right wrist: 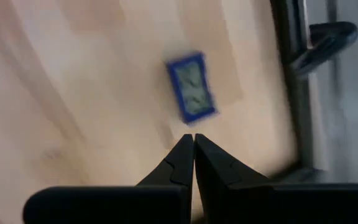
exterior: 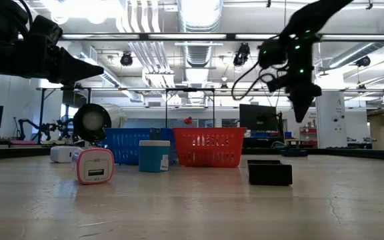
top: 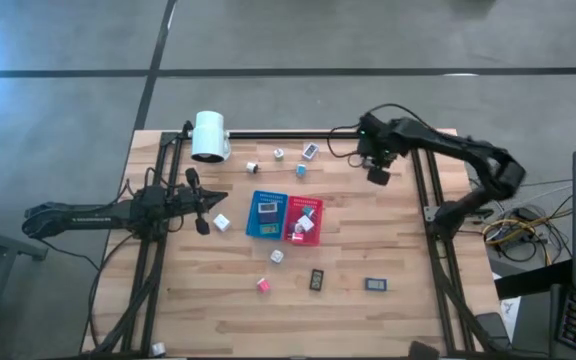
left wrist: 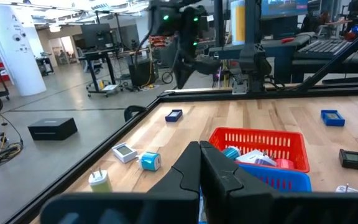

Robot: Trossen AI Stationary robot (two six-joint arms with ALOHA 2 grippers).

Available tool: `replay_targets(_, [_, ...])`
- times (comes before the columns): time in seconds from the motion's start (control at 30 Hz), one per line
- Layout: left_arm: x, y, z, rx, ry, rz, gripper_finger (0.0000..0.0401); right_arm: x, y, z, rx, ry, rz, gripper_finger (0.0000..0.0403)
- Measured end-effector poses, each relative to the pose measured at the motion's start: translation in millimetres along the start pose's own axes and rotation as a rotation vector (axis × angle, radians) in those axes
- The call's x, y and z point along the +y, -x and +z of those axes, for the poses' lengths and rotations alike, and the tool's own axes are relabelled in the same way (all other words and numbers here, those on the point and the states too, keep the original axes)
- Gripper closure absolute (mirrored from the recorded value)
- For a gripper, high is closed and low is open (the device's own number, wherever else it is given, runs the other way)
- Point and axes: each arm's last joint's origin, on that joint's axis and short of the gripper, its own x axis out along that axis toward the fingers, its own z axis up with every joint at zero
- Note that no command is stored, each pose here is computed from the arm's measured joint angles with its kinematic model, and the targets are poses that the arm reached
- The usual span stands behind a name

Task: Pick & Place Office items
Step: Put the dark blue digital clock into the blue bin

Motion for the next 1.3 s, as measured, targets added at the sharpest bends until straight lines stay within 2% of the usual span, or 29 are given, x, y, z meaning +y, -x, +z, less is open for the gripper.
replay_targets(0.13, [-0.2, 0.0, -1.3, 0.013, -0.002, -0.002, 0.0398, -6.8, -8.6, 21.3, 0.110, 0.116, 0.032, 0.0364])
replay_targets(0.33, [-0.6, 0.1, -4.9, 0.050, 0.007, -0.006, 0.0398, -7.6, -29.3, 41.9, 0.107, 0.211, 0.140, 0.0293])
replay_targets(0.6, [-0.7, 0.1, -4.8, 0.049, 0.037, -0.006, 0.0398, -21.6, -56.1, 39.6, 0.122, 0.170, 0.204, 0.0195])
replay_targets(0.77, [-0.7, 0.1, -4.8, 0.049, 0.039, -0.007, 0.0398, -34.6, -69.0, 30.2, 0.133, 0.139, 0.215, 0.0150])
replay_targets(0.97, [-0.7, 0.1, -4.7, 0.049, 0.047, -0.009, 0.0398, -42.4, -83.2, 22.2, 0.083, 0.112, 0.194, 0.0130])
replay_targets(1.1, [-0.8, 0.1, -4.8, 0.049, 0.047, -0.009, 0.0398, -38.0, -92.9, 14.6, 0.082, 0.139, 0.236, 0.0129])
replay_targets(1.3, [-0.7, 0.1, -4.0, 0.040, 0.048, -0.008, 0.0398, -33.7, -102.2, 8.3, 0.112, 0.140, 0.161, 0.0136])
